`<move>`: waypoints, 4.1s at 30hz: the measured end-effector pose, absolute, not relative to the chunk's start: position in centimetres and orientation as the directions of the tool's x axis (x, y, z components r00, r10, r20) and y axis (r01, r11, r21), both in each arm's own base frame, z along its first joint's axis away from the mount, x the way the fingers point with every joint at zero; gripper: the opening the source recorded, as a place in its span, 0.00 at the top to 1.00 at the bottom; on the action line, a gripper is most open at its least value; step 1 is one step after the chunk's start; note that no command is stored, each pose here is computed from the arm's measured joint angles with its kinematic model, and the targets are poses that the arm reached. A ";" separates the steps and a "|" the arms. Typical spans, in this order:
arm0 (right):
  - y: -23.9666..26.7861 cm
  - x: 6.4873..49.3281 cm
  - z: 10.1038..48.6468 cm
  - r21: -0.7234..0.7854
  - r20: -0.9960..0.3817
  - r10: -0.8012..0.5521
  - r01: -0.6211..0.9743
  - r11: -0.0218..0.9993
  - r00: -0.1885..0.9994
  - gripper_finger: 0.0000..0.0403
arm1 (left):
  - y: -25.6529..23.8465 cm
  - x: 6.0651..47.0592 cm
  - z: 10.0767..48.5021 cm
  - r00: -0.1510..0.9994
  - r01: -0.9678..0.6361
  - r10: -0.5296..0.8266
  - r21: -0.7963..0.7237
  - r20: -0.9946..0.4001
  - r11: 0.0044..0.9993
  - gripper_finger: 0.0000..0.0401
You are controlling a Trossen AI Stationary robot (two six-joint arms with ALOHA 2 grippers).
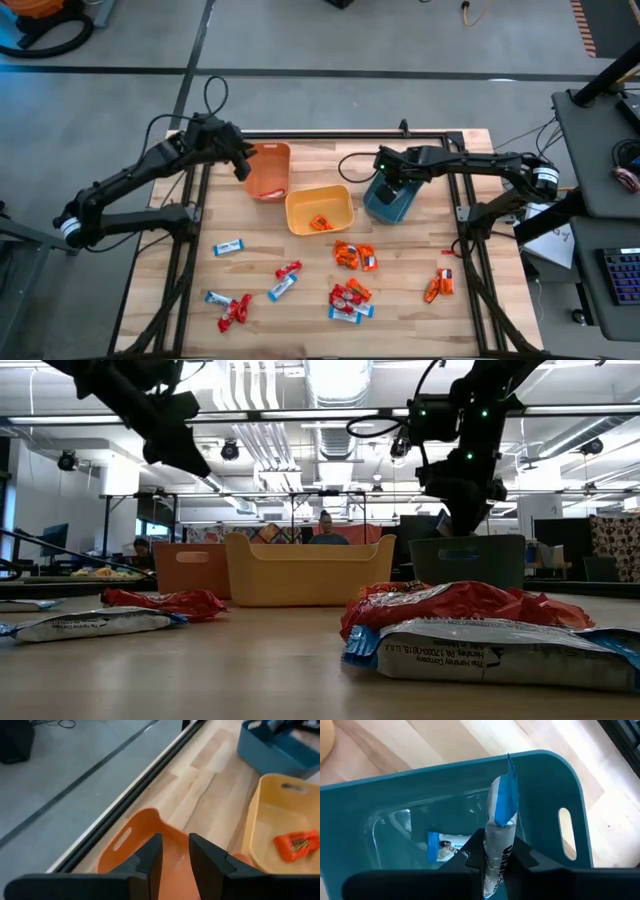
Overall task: Sort candy
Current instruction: Put the white chocolate into the blue bin, then put the red chocolate into the orange bin
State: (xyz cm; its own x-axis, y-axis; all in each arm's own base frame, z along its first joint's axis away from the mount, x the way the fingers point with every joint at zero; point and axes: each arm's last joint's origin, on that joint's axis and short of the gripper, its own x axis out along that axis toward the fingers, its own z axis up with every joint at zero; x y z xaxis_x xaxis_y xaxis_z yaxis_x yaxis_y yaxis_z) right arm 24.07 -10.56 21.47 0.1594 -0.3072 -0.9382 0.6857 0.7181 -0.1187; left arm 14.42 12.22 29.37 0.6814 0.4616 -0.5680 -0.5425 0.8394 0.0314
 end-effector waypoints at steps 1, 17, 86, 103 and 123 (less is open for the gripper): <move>-10.6 24.1 21.5 -0.122 -0.938 -0.308 0.681 0.722 0.158 0.92 | 12.2 14.4 29.4 0.684 -0.550 0.461 0.017 -0.565 0.835 0.80; -10.7 24.0 21.5 -0.168 -0.932 -0.331 0.636 0.753 0.147 0.92 | 12.8 14.5 28.8 0.676 -0.599 0.459 -0.068 -0.577 0.798 0.80; -4.7 26.0 27.0 -0.027 -0.715 -0.374 0.512 0.859 0.591 0.64 | -9.5 23.3 14.9 0.713 -0.093 -0.014 -0.114 -0.701 0.989 0.53; -4.6 26.0 27.0 -0.031 -0.721 -0.373 0.511 0.859 0.584 0.64 | -10.0 24.6 11.8 0.691 -0.130 -0.006 -0.132 -0.723 0.983 0.64; -4.6 26.0 27.0 -0.045 -0.720 -0.374 0.498 0.866 0.585 0.64 | -9.7 23.9 13.8 0.713 -0.114 -0.016 -0.138 -0.701 0.984 0.99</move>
